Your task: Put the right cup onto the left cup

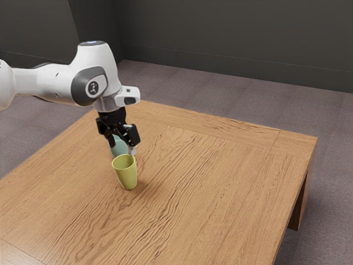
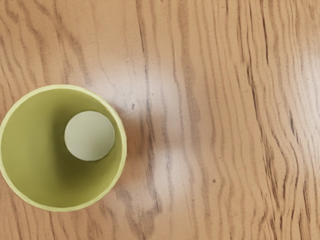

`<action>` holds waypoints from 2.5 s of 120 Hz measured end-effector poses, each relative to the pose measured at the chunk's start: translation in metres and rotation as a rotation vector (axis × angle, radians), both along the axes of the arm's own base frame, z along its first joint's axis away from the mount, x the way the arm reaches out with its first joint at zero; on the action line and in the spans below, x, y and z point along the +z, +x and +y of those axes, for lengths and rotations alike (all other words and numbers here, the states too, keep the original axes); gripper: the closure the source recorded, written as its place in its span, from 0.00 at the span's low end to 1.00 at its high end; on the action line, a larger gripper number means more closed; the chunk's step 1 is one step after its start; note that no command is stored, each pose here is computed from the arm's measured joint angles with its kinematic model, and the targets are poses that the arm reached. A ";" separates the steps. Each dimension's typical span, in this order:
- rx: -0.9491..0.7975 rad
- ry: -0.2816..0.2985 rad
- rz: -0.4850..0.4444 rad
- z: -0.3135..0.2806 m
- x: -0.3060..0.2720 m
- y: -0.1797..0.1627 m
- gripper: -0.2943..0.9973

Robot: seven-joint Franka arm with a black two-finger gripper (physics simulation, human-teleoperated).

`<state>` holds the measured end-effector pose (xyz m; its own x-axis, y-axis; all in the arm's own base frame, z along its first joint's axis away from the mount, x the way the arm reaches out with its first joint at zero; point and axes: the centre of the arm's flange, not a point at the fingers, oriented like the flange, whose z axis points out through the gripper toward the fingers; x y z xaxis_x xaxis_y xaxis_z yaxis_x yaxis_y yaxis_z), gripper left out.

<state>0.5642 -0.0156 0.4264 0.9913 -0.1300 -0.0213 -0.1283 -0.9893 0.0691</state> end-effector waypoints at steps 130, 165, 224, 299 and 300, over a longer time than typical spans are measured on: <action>0.009 0.036 0.036 -0.001 -0.119 0.040 0.61; 0.029 0.059 0.032 0.020 -0.118 0.040 0.79; 0.029 0.059 -0.036 0.022 -0.030 0.028 0.82; 0.090 0.081 -0.066 0.080 0.062 0.061 0.82; 0.090 0.082 -0.066 0.080 0.062 0.062 0.82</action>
<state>0.6267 0.0642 0.4884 0.9984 -0.0413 0.0377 -0.0407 -0.9990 -0.0182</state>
